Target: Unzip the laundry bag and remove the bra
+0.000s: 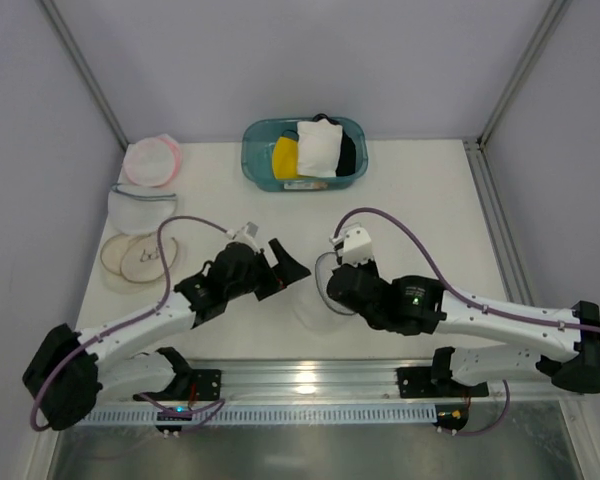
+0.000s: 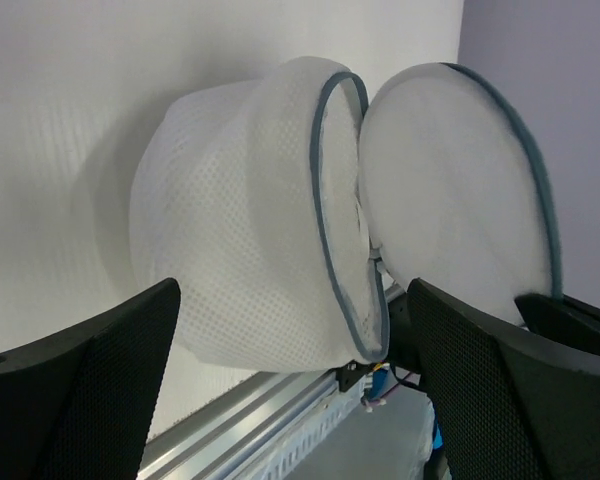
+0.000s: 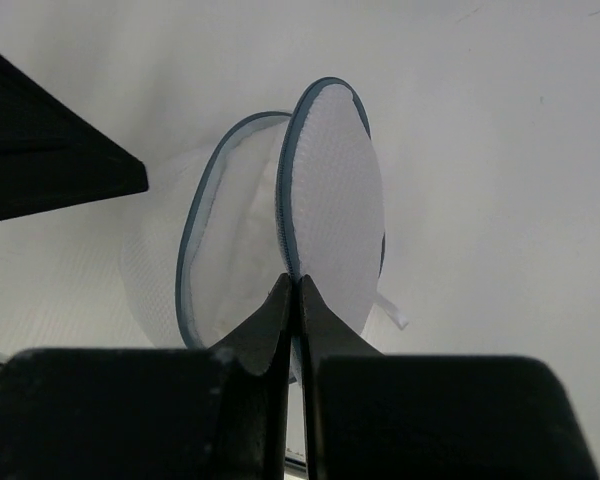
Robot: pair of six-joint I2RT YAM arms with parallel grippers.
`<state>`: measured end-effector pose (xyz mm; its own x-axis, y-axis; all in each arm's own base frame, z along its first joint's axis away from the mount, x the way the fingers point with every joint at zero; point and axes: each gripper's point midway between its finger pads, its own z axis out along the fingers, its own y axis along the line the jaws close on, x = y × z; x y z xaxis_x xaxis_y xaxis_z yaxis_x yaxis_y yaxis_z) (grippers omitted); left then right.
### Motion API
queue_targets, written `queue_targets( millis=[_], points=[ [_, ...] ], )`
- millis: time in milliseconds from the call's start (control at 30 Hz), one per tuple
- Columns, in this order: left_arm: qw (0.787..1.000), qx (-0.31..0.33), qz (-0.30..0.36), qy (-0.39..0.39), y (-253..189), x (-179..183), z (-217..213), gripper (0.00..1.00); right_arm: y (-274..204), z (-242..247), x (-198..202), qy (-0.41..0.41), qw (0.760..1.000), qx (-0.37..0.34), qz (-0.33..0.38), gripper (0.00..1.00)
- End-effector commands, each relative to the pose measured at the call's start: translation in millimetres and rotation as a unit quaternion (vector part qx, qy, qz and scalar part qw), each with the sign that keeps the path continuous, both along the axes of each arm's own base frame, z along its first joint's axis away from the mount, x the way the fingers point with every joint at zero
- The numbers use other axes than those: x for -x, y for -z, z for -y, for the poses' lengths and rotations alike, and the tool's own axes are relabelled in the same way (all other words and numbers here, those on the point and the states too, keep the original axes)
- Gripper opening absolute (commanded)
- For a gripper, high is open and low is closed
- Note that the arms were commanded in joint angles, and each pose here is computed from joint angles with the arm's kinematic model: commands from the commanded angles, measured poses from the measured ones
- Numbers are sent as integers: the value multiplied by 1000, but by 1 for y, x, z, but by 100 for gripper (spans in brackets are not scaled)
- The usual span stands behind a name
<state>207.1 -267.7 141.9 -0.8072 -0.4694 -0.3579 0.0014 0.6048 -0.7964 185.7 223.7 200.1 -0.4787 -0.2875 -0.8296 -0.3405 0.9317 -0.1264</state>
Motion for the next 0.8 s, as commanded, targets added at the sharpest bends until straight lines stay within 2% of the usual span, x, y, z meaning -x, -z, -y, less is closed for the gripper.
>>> queue_targets(
  millis=[0, 167, 267, 367, 500, 533, 567, 633, 667, 700, 767],
  points=[
    [996, 27, 61, 58, -37, -23, 40, 93, -18, 15, -6, 58, 996, -67, 30, 4],
    [995, 13, 53, 85, -23, -34, 64, 86, -12, 22, -2, 65, 995, -78, 23, 4],
    [994, 3, 41, 104, -13, -35, 74, 75, -9, 27, -1, 72, 994, -81, 23, 4],
    [993, -34, 12, 113, 7, -32, 74, 70, -10, 31, 0, 83, 992, -92, 25, 4],
    [990, -64, -3, 128, 25, -22, 73, 58, -11, 39, -1, 105, 988, -110, 29, 4],
    [989, -63, -6, 135, 27, -19, 75, 53, -10, 39, -1, 105, 988, -112, 28, 4],
    [988, -61, -6, 139, 29, -17, 76, 40, -8, 40, -1, 107, 987, -113, 27, 4],
    [988, -58, -8, 141, 30, -16, 77, 20, -4, 46, 0, 118, 987, -108, 23, 4],
    [988, -58, -8, 140, 30, -16, 76, 4, -2, 51, 0, 130, 986, -104, 21, 4],
    [988, -60, -8, 139, 30, -15, 75, 0, 2, 57, 0, 160, 980, -115, 13, 4],
    [989, -57, -1, 134, 25, -14, 71, 0, 10, 98, -3, 234, 969, -73, 12, 4]
  ],
)
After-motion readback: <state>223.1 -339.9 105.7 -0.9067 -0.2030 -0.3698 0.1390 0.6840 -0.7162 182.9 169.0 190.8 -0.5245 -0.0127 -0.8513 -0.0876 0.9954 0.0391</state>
